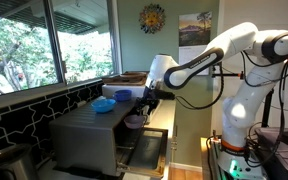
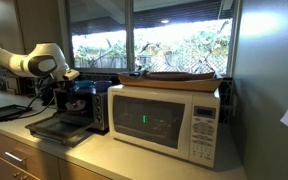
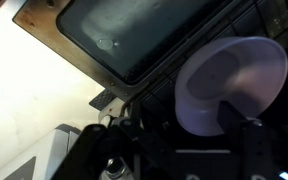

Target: Pull the oven wire rack, pick up the purple bowl and place it on the oven wire rack and push the wire rack inside the oven

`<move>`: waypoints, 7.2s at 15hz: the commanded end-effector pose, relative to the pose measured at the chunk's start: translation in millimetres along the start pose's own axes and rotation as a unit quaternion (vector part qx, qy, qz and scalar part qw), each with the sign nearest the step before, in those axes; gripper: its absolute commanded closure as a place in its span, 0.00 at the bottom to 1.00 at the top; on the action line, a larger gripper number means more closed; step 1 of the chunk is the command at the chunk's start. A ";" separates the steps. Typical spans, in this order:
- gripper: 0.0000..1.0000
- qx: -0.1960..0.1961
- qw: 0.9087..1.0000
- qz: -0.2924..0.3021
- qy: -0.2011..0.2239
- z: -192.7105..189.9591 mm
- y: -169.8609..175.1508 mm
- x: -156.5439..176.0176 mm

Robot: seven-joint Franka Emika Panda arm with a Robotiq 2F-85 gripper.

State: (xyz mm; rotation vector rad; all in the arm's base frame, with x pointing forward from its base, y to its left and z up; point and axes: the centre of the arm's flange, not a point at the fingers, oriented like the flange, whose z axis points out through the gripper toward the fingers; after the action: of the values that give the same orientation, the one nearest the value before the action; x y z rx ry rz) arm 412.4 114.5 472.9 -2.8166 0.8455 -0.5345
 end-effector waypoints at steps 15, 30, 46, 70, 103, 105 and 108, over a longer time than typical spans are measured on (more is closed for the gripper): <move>0.00 0.017 0.972 -0.216 -0.088 -34.5 24.2 -4.7; 0.00 0.072 0.930 -0.354 -0.075 15.8 36.6 -40.8; 0.00 0.085 0.923 -0.375 -0.002 45.2 34.6 -45.1; 0.00 0.104 0.910 -0.399 0.050 70.6 -10.9 -30.5; 0.00 0.084 0.897 -0.428 -0.069 -160.8 -8.6 -27.6; 0.00 0.075 0.905 -0.413 -0.062 -166.8 -8.0 -25.1; 0.00 0.073 0.907 -0.410 -0.060 -167.8 -7.7 -25.4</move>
State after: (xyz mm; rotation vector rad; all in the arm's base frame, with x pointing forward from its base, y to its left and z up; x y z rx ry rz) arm 333.1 127.9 622.6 -2.9084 -0.4384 -0.4682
